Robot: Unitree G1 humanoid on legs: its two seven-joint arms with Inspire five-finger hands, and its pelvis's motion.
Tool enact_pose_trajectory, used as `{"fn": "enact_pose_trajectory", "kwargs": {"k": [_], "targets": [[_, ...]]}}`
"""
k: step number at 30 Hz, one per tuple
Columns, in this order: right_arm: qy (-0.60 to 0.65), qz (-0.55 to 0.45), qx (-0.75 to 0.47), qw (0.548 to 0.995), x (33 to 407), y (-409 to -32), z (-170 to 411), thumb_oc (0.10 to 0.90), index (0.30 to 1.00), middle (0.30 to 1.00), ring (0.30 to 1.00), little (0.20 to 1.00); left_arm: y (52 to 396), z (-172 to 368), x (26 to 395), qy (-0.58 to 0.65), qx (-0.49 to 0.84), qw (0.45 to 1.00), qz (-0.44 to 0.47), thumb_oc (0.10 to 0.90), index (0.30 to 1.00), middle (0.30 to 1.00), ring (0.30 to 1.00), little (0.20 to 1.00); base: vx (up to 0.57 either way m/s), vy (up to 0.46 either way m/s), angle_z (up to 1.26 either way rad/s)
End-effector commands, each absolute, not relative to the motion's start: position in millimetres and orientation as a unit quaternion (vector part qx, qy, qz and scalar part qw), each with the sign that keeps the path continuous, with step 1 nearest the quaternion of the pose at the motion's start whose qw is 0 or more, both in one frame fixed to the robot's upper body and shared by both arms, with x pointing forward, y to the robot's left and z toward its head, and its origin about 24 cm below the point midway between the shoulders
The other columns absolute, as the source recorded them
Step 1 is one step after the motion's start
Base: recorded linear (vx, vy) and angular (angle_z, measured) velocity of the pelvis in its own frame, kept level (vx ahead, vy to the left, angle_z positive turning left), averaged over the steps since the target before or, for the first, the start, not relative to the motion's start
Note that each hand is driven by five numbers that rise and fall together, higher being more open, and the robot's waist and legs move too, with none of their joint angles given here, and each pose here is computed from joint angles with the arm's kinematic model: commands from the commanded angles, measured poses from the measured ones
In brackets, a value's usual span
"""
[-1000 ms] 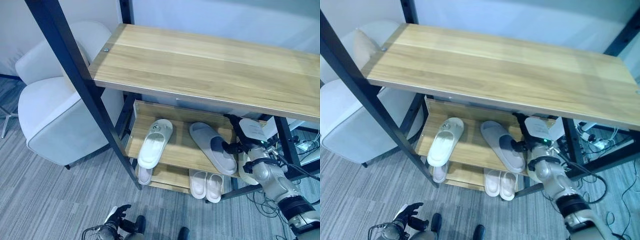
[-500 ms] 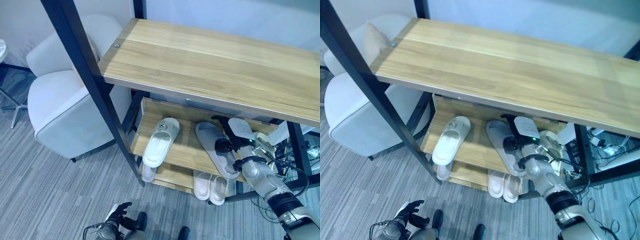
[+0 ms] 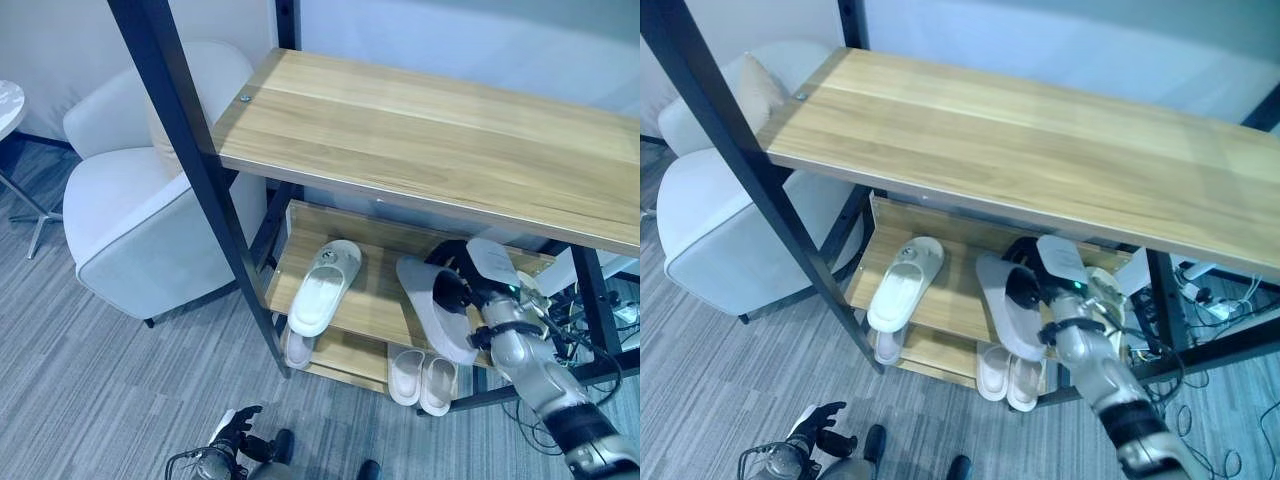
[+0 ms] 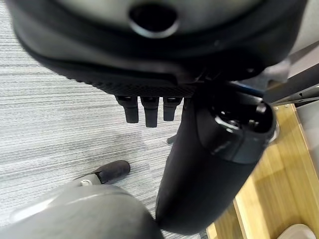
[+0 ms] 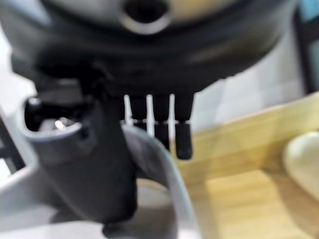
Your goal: Arrange the slippers neatly on the shoe rack.
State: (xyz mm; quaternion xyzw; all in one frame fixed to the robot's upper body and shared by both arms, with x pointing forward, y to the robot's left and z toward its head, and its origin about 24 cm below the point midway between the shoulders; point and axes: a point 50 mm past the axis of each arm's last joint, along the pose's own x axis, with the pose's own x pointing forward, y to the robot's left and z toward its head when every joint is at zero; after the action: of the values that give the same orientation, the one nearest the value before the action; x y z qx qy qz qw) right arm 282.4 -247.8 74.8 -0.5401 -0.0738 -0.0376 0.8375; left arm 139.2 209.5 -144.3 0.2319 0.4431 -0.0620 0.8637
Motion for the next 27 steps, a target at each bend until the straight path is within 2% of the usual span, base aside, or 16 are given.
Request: {"fn": "enact_pose_trajectory", "kwargs": {"k": [1, 6, 15, 16, 22, 27], "targets": [[-0.228, -0.087, -0.508, 0.826, 281.5, -237.5, 138.5, 0.400, 0.300, 0.300, 0.300, 0.300, 190.8, -160.3, 108.3, 0.491, 0.243, 0.829, -0.112, 0.800, 0.900, 0.900, 0.900, 0.900, 0.00, -0.021, -0.08], [-0.252, -0.056, -0.452, 0.854, 262.4, -222.8, 138.7, 0.400, 0.300, 0.300, 0.300, 0.300, 191.8, -160.9, 106.3, 0.495, 0.244, 0.826, -0.114, 0.800, 0.900, 0.900, 0.900, 0.900, -0.02, -0.019, -0.18], [-0.255, 0.104, -0.316, 0.908, 223.4, -185.1, 130.2, 0.400, 0.300, 0.300, 0.300, 0.300, 189.2, -160.2, 110.8, 0.491, 0.242, 0.828, -0.123, 0.800, 0.900, 0.900, 0.900, 0.900, -0.04, -0.031, -0.19], [-0.238, 0.146, -0.281, 0.918, 218.2, -176.7, 122.7, 0.400, 0.300, 0.300, 0.300, 0.300, 188.0, -159.7, 112.7, 0.487, 0.242, 0.830, -0.124, 0.800, 0.900, 0.900, 0.900, 0.900, -0.04, -0.044, -0.10], [-0.173, 0.246, -0.199, 0.933, 207.2, -164.1, 101.5, 0.400, 0.300, 0.300, 0.300, 0.300, 185.6, -157.7, 118.9, 0.474, 0.248, 0.833, -0.141, 0.800, 0.900, 0.900, 0.900, 0.900, -0.04, -0.044, -0.24], [-0.128, 0.273, -0.200, 0.932, 207.4, -162.0, 83.7, 0.400, 0.300, 0.300, 0.300, 0.300, 185.1, -154.1, 127.6, 0.459, 0.243, 0.843, -0.137, 0.800, 0.900, 0.900, 0.900, 0.900, -0.11, -0.029, -0.01]]}}
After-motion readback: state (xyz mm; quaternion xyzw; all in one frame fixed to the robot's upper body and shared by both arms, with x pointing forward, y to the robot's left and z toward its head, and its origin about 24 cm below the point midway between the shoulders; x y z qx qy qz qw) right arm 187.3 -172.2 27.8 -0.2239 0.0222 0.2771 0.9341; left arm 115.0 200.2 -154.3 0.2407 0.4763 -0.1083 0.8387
